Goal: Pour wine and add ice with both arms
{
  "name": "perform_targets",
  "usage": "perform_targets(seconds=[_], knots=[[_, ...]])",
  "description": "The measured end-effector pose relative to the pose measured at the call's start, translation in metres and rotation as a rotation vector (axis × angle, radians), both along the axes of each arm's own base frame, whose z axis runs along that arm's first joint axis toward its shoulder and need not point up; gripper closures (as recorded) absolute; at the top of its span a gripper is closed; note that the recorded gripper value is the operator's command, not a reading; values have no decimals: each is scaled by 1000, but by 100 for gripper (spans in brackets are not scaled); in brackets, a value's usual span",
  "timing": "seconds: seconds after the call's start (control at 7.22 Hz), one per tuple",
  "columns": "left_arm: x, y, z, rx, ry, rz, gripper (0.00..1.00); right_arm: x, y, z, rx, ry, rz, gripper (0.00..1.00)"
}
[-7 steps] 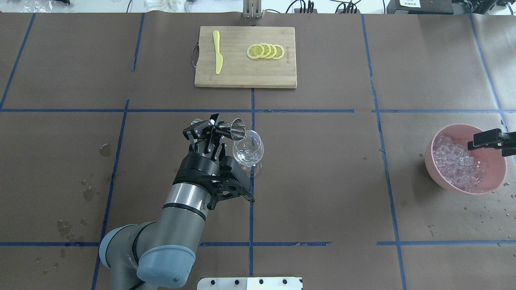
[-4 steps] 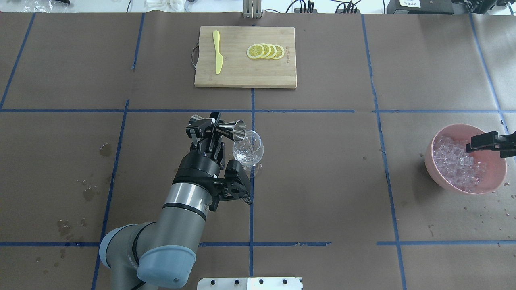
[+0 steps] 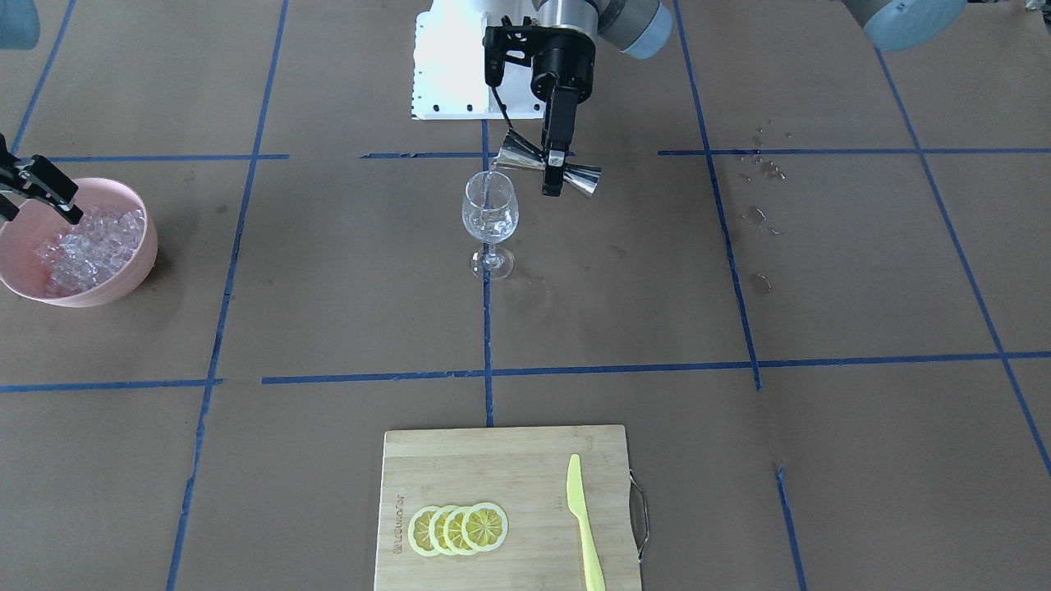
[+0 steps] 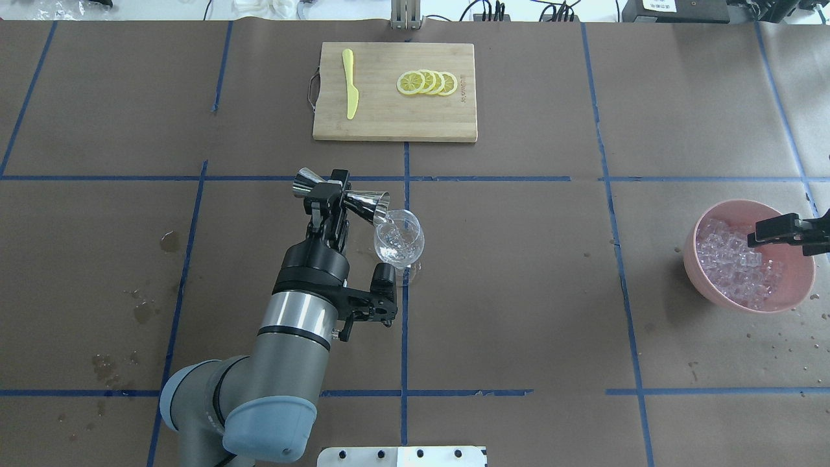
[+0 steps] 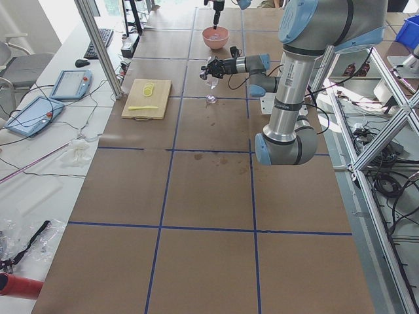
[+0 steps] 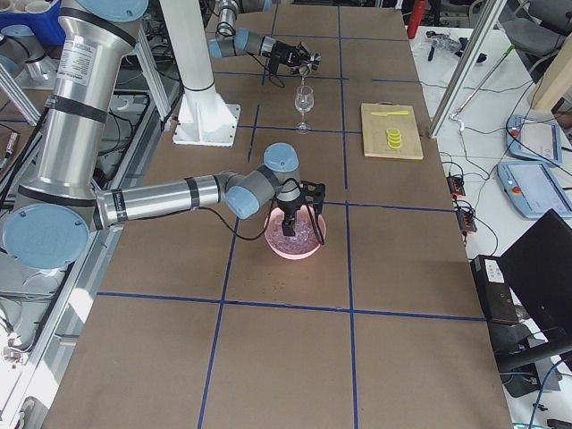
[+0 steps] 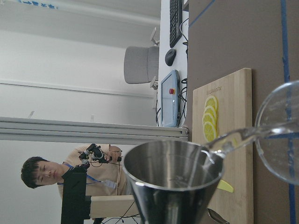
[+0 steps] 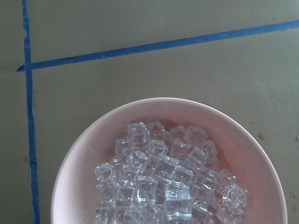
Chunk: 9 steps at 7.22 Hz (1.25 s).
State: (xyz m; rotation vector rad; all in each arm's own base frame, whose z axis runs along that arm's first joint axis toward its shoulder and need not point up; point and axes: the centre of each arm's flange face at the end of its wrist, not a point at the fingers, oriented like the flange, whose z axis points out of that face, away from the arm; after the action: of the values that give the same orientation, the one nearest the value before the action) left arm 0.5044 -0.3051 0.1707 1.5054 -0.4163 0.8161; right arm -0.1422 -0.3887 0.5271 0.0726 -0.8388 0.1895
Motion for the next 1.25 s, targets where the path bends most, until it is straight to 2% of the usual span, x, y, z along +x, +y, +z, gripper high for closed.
perform_targets(seconds=[0.14,0.42,1.25], knots=[[0,0,1,11,-41,-10,100,0,0,0,0,0,0,0],[1,2,1,17,-66,-15,100,0,0,3,-3,4,-1,0],[-20,2,-4,29,41,-32,100,-19,3,18,3,65,-10,1]])
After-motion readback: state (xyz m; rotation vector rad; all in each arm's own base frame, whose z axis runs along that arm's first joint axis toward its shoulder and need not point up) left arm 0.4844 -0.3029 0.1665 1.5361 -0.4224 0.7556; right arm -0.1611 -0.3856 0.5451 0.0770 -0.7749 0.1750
